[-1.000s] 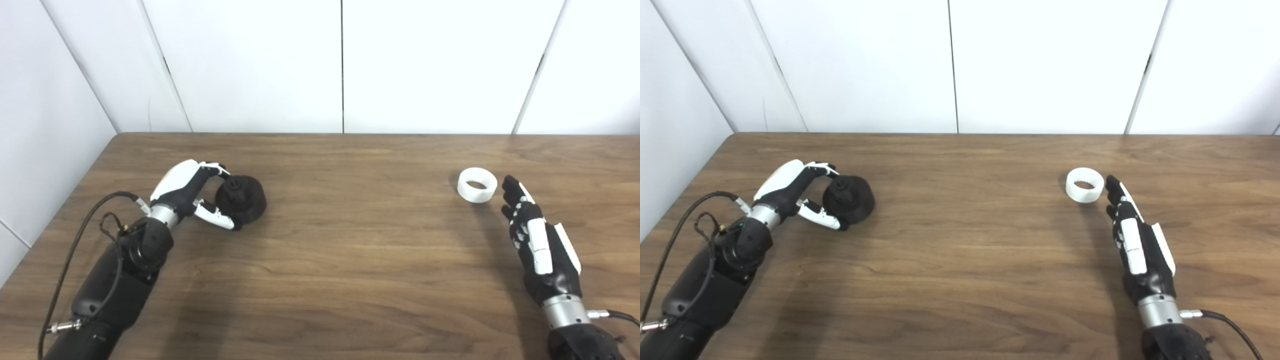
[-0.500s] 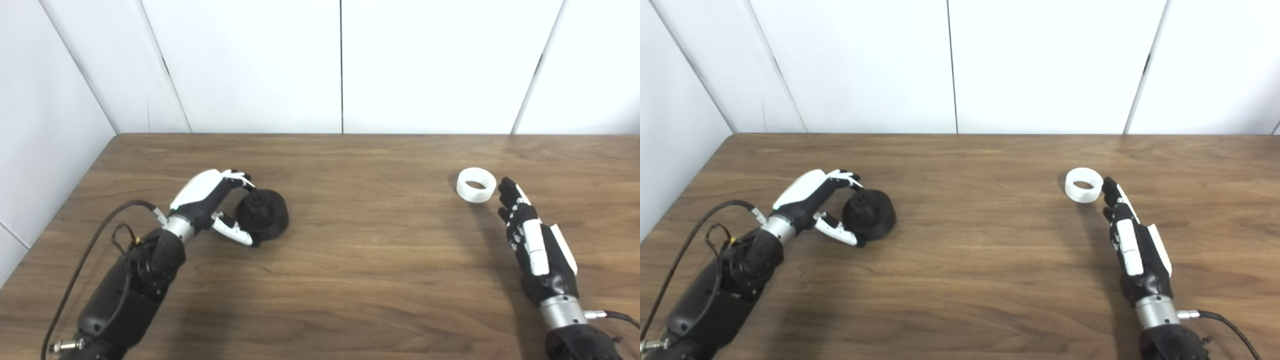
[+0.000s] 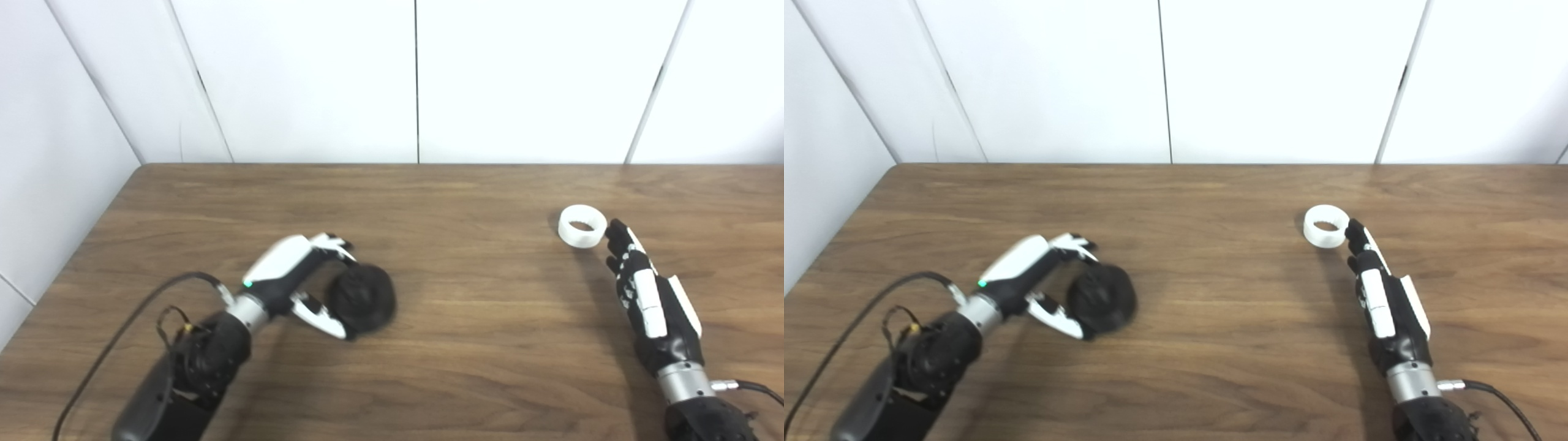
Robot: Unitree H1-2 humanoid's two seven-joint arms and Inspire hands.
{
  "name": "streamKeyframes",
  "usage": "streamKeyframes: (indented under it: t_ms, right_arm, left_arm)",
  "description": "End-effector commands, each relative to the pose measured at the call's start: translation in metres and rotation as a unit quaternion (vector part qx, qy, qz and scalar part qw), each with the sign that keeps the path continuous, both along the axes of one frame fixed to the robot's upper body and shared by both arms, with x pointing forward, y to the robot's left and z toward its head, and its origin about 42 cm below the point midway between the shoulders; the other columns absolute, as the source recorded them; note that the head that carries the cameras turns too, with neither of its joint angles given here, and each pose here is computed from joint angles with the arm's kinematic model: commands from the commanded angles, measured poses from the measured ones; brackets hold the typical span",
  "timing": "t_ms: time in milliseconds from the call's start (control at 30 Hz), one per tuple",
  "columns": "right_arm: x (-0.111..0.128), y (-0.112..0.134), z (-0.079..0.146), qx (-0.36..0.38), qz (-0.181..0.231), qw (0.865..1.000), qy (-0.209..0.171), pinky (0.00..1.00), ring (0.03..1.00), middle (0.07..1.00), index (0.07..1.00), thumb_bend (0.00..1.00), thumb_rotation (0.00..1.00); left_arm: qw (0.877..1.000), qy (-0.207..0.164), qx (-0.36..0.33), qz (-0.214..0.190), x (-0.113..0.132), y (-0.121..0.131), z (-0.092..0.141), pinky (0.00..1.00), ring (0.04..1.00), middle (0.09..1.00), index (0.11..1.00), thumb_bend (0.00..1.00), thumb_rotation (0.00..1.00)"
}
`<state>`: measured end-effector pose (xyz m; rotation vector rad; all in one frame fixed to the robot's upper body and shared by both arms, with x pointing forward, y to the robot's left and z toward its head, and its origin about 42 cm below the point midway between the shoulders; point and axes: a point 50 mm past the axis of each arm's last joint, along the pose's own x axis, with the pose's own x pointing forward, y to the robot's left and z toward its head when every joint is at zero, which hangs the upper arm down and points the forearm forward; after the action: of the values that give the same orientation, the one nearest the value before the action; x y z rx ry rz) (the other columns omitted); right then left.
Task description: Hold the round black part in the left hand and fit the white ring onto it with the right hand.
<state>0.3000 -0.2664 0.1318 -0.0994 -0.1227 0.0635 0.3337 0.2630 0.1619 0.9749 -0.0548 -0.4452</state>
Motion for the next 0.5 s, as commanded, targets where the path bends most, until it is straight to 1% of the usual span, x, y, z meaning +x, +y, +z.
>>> streamKeyframes:
  t_ms: [0, 67, 167, 367, 467]
  right_arm:
    - [0.001, 0.008, 0.004, 0.01, 0.001, 1.0, -0.012, 1.0, 1.0, 0.973, 0.975, 0.67, 1.0]
    - [0.001, 0.01, 0.005, 0.011, 0.003, 1.0, -0.011, 1.0, 1.0, 0.972, 0.976, 0.65, 1.0]
    - [0.001, 0.011, 0.005, 0.01, 0.004, 1.0, -0.008, 1.0, 1.0, 0.969, 0.975, 0.66, 1.0]
    - [0.001, 0.013, 0.006, 0.012, 0.003, 1.0, -0.004, 1.0, 1.0, 0.969, 0.976, 0.67, 1.0]
    - [0.0, 0.012, 0.006, 0.01, 0.003, 1.0, -0.003, 1.0, 1.0, 0.971, 0.978, 0.68, 1.0]
  left_arm:
    - [0.999, -0.031, -0.004, -0.016, 0.002, -0.005, 0.021, 0.94, 0.986, 0.906, 0.615, 0.83, 0.24]
    - [0.999, -0.032, -0.008, -0.033, -0.003, -0.012, 0.019, 0.98, 0.983, 0.9, 0.602, 0.83, 0.24]
    - [0.998, -0.03, -0.015, -0.054, -0.013, -0.024, 0.018, 1.0, 0.98, 0.898, 0.595, 0.83, 0.23]
    - [0.996, -0.022, -0.023, -0.079, -0.03, -0.04, 0.015, 1.0, 0.986, 0.907, 0.598, 0.82, 0.24]
    - [0.994, -0.029, -0.021, -0.1, -0.038, -0.05, 0.013, 1.0, 0.982, 0.904, 0.596, 0.82, 0.24]
